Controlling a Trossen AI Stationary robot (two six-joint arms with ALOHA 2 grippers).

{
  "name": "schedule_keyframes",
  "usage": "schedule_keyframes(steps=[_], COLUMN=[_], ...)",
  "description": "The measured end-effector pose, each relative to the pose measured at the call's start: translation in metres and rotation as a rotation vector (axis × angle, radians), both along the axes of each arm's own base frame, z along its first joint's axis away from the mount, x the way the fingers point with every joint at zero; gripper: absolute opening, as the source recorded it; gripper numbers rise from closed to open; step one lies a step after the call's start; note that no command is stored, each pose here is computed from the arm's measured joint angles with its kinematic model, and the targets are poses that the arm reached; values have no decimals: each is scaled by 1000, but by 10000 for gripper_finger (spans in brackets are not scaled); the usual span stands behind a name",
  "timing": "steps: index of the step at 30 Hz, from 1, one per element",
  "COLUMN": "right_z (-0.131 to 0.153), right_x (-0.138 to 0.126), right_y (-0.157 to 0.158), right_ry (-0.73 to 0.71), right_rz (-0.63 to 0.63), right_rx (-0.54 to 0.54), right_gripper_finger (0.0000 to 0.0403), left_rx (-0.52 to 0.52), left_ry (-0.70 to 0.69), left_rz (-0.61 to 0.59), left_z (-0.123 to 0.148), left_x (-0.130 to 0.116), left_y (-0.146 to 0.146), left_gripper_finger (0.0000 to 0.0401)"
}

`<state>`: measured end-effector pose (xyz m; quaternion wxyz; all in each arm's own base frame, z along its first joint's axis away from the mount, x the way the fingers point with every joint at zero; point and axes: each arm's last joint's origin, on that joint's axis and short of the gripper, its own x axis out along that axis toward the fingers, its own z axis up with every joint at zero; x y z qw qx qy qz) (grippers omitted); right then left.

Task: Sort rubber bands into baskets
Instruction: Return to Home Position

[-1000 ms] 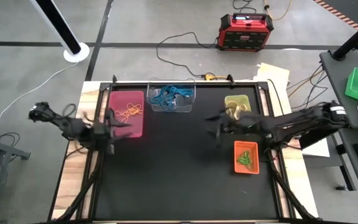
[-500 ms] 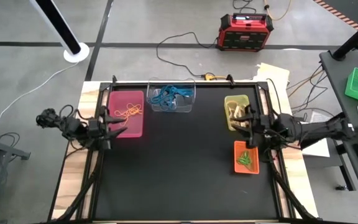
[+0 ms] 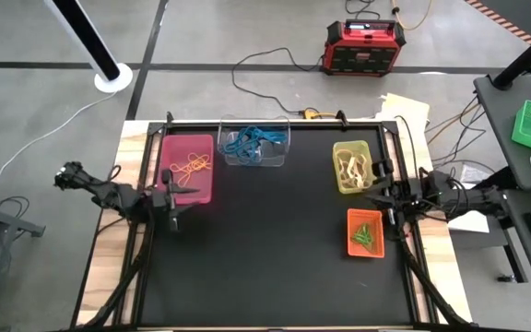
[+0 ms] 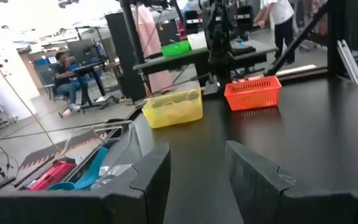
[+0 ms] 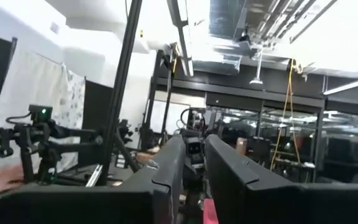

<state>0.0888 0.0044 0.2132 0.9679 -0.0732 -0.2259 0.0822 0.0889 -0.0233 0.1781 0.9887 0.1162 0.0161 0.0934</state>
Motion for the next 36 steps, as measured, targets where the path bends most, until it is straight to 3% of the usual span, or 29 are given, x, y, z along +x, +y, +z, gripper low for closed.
schedule_keyframes(steps=[36], right_z=[-4], right_x=[4], right_y=[0], right_ry=[50], right_rz=[-3], right_rx=[-4], right_gripper_finger=[61], left_rx=[41], left_ry=[89], left_rz=[-16], left_z=[-7], left_x=[6], left_y=[-3], left_gripper_finger=[139])
